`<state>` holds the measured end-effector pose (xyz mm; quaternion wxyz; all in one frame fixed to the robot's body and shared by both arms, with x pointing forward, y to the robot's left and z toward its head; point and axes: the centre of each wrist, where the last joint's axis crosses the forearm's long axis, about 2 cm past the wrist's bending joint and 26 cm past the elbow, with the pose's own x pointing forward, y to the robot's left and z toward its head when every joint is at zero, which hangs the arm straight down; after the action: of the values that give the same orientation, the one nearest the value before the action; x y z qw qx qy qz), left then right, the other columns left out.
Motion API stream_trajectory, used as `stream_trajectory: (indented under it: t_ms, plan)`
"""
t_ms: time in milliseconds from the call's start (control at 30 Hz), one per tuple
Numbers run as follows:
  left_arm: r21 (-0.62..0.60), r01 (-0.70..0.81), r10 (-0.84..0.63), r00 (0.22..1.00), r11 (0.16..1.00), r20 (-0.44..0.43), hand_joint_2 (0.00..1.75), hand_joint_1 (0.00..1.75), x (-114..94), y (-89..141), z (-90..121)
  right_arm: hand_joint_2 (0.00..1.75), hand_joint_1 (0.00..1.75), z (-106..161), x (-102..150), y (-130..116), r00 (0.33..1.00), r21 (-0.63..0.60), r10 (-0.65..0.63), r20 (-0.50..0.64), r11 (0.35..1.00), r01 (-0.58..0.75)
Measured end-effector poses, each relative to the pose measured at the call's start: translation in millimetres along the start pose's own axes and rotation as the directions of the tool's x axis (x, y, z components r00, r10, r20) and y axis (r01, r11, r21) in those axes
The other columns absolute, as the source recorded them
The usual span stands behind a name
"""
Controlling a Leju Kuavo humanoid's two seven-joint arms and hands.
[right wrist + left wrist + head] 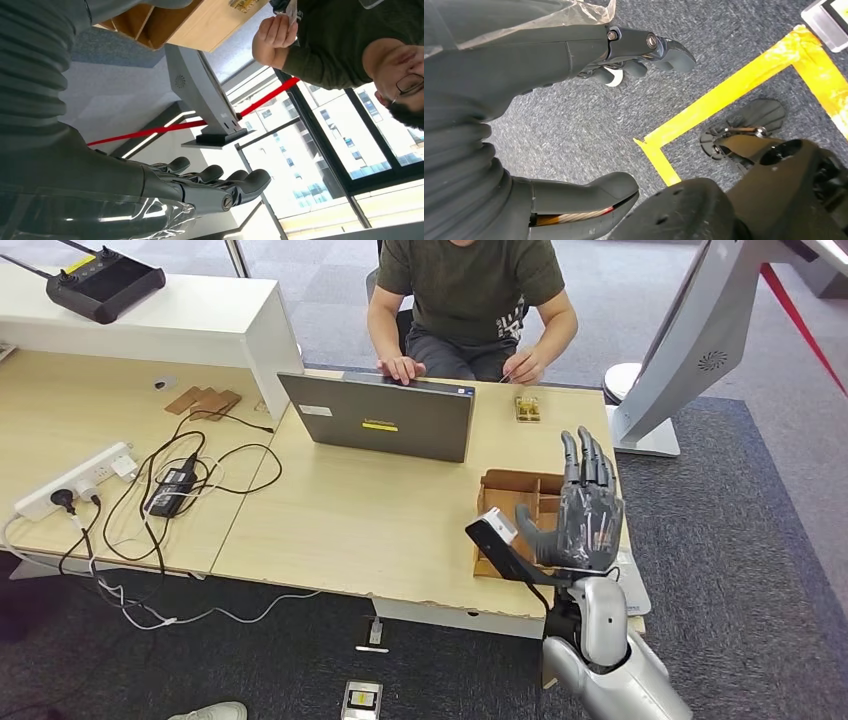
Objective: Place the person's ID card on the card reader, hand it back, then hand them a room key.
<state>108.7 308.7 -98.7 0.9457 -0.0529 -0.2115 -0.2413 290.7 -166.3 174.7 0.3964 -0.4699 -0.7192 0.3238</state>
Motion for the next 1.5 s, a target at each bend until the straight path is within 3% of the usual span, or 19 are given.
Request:
stream_trajectory:
  t_ms: [200, 400, 1000, 1367, 1500]
  plan:
    - [0.025, -0.020, 0.021, 1.000, 0.999, -0.002, 1.75, 0.00, -14, 0, 4, 1.75, 0.00, 44, 6, -9, 0.994, -0.009, -0.102, 0.035, 0.995, 0.103]
    - [0.047, -0.048, 0.048, 0.999, 0.998, 0.001, 1.75, 0.00, -30, -1, 8, 1.75, 0.00, 78, 0, -13, 0.989, 0.030, -0.150, -0.013, 0.988, 0.151]
    - [0.071, -0.058, 0.059, 0.998, 0.996, -0.011, 1.75, 0.00, -37, -4, 10, 1.75, 0.00, 103, -51, 31, 0.977, 0.269, -0.067, -0.204, 0.955, 0.122]
    - [0.081, -0.073, 0.075, 0.997, 0.994, -0.016, 1.75, 0.00, -43, -10, 11, 1.75, 0.00, 111, -57, 49, 0.972, 0.259, -0.068, -0.225, 0.958, 0.126]
    - [0.085, -0.086, 0.087, 0.996, 0.993, -0.016, 1.75, 0.00, -43, -11, 11, 1.75, 0.00, 110, -56, 52, 0.988, 0.239, 0.006, -0.156, 0.971, 0.031]
